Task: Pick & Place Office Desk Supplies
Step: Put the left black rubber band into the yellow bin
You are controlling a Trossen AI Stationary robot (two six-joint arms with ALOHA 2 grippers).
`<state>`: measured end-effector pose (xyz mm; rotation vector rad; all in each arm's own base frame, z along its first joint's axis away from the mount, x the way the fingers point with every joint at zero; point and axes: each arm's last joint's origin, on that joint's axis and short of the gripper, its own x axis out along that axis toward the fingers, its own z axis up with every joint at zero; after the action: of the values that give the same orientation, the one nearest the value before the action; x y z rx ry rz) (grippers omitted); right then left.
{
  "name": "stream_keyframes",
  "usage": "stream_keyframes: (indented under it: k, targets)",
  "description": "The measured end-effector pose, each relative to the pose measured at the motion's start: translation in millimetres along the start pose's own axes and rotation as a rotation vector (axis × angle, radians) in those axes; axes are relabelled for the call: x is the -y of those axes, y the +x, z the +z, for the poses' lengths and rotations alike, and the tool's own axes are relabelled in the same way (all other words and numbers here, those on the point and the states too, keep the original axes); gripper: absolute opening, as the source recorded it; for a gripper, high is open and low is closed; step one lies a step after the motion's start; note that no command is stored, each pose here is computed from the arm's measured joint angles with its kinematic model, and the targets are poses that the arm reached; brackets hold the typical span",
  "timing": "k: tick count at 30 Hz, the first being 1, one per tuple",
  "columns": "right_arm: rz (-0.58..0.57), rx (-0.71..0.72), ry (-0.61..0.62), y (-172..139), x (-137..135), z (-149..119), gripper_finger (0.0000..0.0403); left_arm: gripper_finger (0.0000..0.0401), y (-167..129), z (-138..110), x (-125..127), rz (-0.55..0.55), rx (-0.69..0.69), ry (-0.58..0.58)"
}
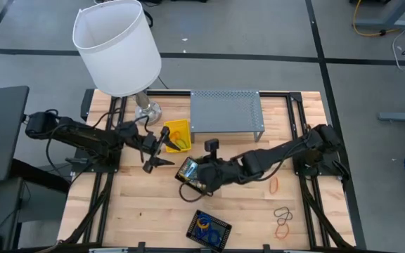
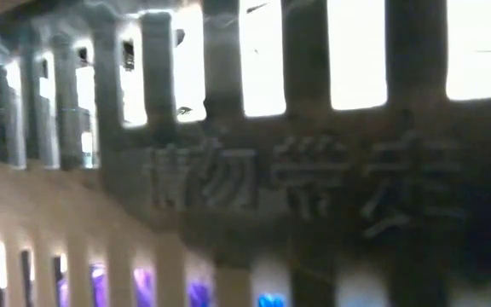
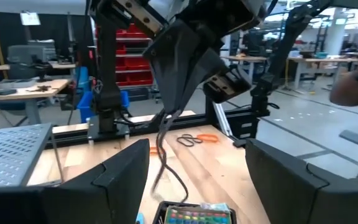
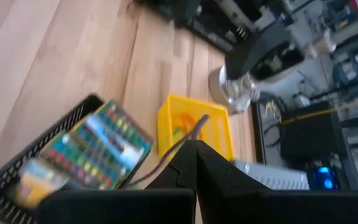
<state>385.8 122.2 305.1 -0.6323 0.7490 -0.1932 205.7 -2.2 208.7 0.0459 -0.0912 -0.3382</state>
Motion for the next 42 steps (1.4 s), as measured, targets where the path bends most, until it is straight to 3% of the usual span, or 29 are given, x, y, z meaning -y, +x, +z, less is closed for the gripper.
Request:
stream_keyframes:
  k: [9,21,32,42]
  targets:
    - [0.016,0.121,-0.005,8.9,15.4,9.8,0.0,0.0267,2.7,0.2,5.3,0.072,-0.001,0.012]
    - [0.036,0.241,0.001,10.2,22.4,19.5,0.0,0.0263,11.4,-10.7,2.3,0.076,0.008,-0.004]
    - [0.091,0.335,0.021,12.4,29.2,24.5,0.0,0.0229,18.6,-14.3,2.5,-0.01,0.098,-0.008]
    - [0.119,0.404,0.049,15.6,37.9,27.2,0.0,0.022,36.2,-16.5,-0.1,-0.047,0.079,-0.015]
